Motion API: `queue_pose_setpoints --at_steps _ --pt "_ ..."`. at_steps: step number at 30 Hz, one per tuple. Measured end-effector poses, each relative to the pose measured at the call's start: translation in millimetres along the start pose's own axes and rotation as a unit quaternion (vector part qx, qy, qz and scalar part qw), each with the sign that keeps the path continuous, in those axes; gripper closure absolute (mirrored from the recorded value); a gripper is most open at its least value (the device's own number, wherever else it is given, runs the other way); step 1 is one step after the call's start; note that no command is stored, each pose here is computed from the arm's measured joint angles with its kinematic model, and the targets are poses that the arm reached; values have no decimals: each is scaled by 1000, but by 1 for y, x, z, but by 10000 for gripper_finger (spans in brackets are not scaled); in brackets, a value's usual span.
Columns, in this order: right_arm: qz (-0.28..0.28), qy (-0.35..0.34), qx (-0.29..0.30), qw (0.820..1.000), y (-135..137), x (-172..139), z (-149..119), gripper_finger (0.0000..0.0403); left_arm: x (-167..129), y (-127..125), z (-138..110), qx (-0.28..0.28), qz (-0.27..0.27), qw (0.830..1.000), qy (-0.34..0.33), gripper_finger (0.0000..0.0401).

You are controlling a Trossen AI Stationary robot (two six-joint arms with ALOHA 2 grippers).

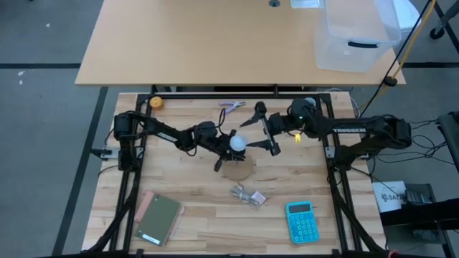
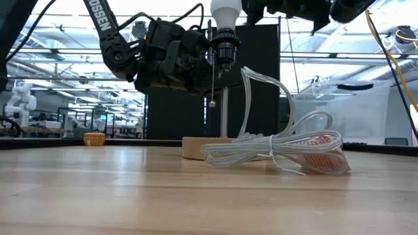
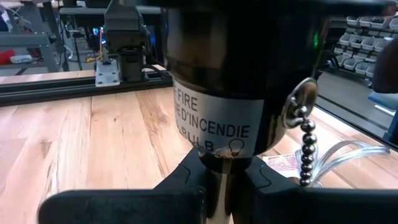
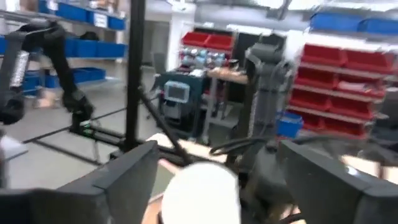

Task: Screw lightbulb
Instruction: Remove the light bulb from the brown lamp

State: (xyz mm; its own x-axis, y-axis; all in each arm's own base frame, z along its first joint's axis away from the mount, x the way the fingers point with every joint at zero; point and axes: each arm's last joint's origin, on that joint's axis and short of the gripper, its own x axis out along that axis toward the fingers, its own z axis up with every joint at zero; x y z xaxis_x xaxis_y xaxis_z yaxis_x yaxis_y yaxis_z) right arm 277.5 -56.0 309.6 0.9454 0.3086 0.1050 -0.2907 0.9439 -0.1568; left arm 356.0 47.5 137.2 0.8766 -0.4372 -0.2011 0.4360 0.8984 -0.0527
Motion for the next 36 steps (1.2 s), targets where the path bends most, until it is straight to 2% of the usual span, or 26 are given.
queue_pose_setpoints --at_steps 5,11,16,24,29,36 --pt "-59 54 -2 997 4 -13 6 41 0 2 -1 -10 40 999 4 370" --pt "-171 105 9 980 10 -29 15 41 0 6 1 -19 122 992 4 370" --pt "-254 127 -9 959 20 -23 14 44 0 9 3 -24 221 975 -6 370" --pt "-295 118 -5 948 37 -9 14 44 -5 16 4 -41 351 935 -14 370" --pt "-351 114 -4 929 43 9 2 40 -7 19 4 -49 399 915 -16 370" --pt "-397 102 -2 912 41 34 -26 9 -8 20 4 -50 406 913 -15 370"
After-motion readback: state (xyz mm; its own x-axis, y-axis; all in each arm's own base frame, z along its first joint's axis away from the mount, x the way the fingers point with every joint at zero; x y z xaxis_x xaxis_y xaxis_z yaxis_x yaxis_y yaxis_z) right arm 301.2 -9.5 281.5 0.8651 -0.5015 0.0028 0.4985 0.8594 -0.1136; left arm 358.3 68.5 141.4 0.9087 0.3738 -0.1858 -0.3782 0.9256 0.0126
